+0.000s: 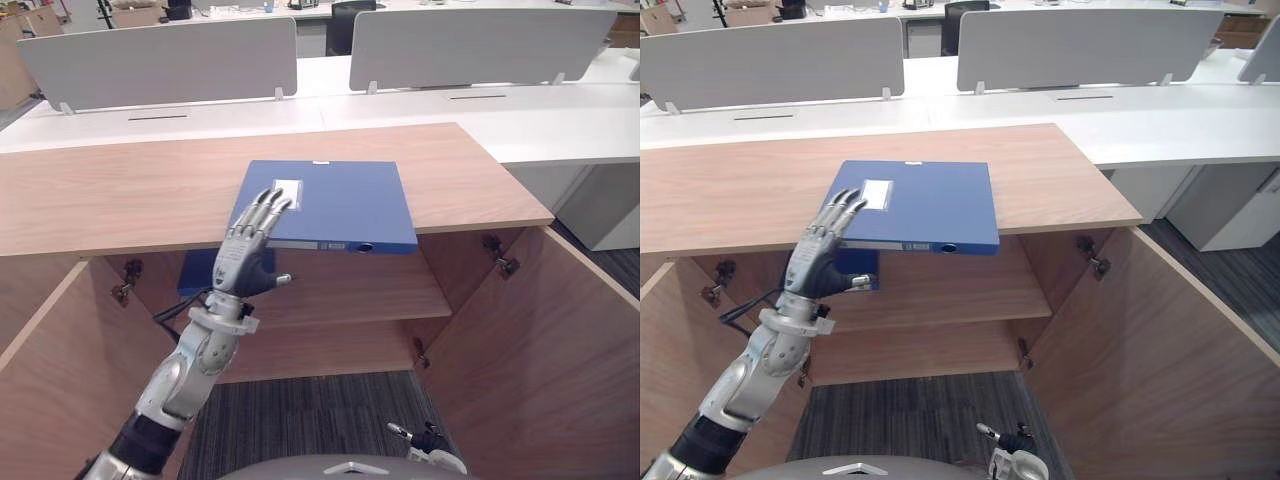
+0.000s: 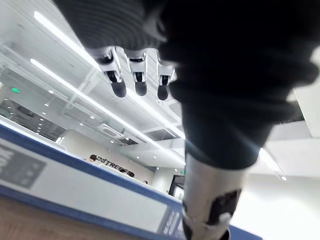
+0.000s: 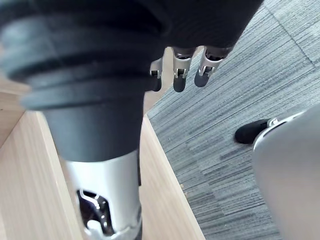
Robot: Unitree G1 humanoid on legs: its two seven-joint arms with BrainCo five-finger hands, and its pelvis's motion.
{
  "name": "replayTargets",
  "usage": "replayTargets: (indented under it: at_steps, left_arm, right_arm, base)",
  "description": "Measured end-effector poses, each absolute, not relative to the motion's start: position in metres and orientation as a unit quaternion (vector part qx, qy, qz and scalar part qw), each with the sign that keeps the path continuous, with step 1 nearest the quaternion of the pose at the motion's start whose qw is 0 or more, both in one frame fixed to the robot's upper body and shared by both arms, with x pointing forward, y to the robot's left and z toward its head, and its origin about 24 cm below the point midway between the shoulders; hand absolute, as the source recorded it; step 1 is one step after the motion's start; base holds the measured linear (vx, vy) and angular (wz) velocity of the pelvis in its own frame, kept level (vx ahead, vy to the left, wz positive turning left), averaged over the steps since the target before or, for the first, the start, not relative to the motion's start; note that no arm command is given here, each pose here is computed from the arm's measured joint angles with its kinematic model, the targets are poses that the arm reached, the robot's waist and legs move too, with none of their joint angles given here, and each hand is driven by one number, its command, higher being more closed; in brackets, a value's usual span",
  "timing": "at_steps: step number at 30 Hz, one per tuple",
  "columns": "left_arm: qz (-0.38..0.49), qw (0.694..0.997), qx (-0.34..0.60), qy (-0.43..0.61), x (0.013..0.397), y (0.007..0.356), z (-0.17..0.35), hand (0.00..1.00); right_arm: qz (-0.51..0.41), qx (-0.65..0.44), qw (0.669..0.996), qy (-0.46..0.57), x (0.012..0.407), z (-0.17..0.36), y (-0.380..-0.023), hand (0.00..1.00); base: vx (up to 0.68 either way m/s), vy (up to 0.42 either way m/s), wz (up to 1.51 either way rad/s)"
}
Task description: Walk over to the cabinet, pick up the folder, carry it to the office cabinet, place the folder inside the office cabinet, then close the office cabinet door
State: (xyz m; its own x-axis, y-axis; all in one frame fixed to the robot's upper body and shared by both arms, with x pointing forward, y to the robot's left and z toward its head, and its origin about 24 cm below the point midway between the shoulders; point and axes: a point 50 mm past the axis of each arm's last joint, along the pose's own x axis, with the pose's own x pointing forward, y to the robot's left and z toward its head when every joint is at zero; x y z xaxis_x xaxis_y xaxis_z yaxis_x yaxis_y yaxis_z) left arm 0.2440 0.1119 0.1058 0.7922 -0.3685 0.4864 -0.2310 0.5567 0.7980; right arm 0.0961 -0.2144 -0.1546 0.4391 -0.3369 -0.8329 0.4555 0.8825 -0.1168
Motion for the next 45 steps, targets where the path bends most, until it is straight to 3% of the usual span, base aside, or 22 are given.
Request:
replayTargets:
  at_steps: [13,14,21,29,38,45]
  left_arm:
    - [-0.024,0.745,0.592,-0.306,0.275,0.108,0.1,0.0]
    - [-0.023,0.736,0.601,-0.312,0.278,0.106,0.102,1.0]
    - [-0.006,0.712,0.621,-0.328,0.289,0.102,0.113,1.0]
    - [0.005,0.712,0.612,-0.343,0.288,0.099,0.116,1.0]
    - [0.029,0.736,0.573,-0.359,0.278,0.094,0.127,1.0]
    - [0.015,0.787,0.493,-0.372,0.25,0.087,0.127,1.0]
  right_arm:
    - [-0.252,0.056,0.817,0.516,0.074,-0.161,-0.225,0.0]
    - [-0.255,0.057,0.816,0.516,0.073,-0.161,-0.226,0.0]
    - [-0.263,0.067,0.814,0.513,0.076,-0.16,-0.229,0.0]
    - [-0.274,0.084,0.811,0.511,0.075,-0.16,-0.228,0.0]
    - [-0.278,0.086,0.809,0.51,0.075,-0.16,-0.229,0.0]
    - [-0.276,0.083,0.809,0.513,0.073,-0.161,-0.228,0.0]
  base:
    - [0.04,0.012,-0.09]
    - [0.03,0.006,-0.04]
    - [0.01,0.002,-0.07]
    - [-0.01,-0.005,0.0]
    - [0.0,0.0,0.0]
    - [0.0,0.0,0.0]
